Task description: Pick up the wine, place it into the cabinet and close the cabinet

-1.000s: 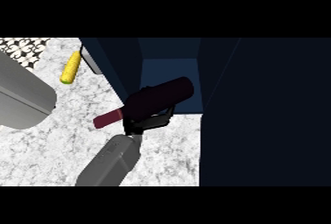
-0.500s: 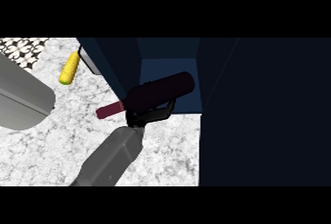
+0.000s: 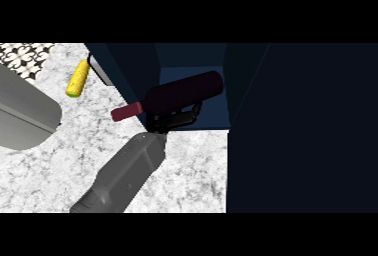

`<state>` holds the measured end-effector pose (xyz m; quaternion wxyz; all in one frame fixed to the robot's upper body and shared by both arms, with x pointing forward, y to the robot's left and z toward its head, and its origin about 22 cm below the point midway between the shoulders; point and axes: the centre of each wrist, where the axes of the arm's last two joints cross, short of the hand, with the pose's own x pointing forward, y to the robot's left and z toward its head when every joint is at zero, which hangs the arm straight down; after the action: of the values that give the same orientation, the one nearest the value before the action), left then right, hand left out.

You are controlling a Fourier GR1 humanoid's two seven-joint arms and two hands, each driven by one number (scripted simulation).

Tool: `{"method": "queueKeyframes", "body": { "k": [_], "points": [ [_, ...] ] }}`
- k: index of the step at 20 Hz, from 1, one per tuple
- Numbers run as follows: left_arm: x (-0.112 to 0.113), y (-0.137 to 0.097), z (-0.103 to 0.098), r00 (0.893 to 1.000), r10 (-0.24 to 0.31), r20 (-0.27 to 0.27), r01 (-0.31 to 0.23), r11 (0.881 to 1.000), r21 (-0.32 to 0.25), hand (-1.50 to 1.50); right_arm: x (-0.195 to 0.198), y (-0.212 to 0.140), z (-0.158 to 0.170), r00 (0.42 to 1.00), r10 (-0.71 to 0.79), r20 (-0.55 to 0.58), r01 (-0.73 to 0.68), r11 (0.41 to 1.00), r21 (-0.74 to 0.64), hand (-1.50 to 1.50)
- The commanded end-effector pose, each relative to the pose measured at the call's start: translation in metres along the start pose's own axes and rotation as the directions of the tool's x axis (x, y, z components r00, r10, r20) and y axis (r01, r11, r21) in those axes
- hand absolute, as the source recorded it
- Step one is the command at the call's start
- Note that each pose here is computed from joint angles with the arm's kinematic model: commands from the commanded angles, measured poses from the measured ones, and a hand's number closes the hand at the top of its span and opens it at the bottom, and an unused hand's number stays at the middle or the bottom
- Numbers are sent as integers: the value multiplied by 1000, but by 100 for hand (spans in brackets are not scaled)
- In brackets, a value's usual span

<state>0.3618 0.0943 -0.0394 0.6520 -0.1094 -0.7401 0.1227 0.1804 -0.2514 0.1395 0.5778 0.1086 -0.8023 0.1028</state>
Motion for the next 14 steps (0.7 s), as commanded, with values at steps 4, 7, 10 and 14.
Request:
{"method": "queueKeyframes", "body": {
  "k": [4, 7, 10, 14],
  "points": [
    [5, -1, -15, 1000, -12, 5, 12, 1000, 17, 150, -19, 2, -6, 1000, -20, 10, 20, 1000, 7, -150],
    [14, -3, -28, 1000, 2, -21, -1, 999, 35, 150, 1, -10, 7, 1000, 8, 16, -8, 1000, 8, -150],
    [13, 1, -30, 998, -53, -25, 55, 996, 72, 150, -7, -8, -2, 1000, -4, 19, 4, 1000, 14, -150],
    [19, 3, -40, 997, -58, -43, 61, 994, 89, 150, -5, 1, 0, 999, -10, 39, 10, 1000, 17, -150]
  ]
}}
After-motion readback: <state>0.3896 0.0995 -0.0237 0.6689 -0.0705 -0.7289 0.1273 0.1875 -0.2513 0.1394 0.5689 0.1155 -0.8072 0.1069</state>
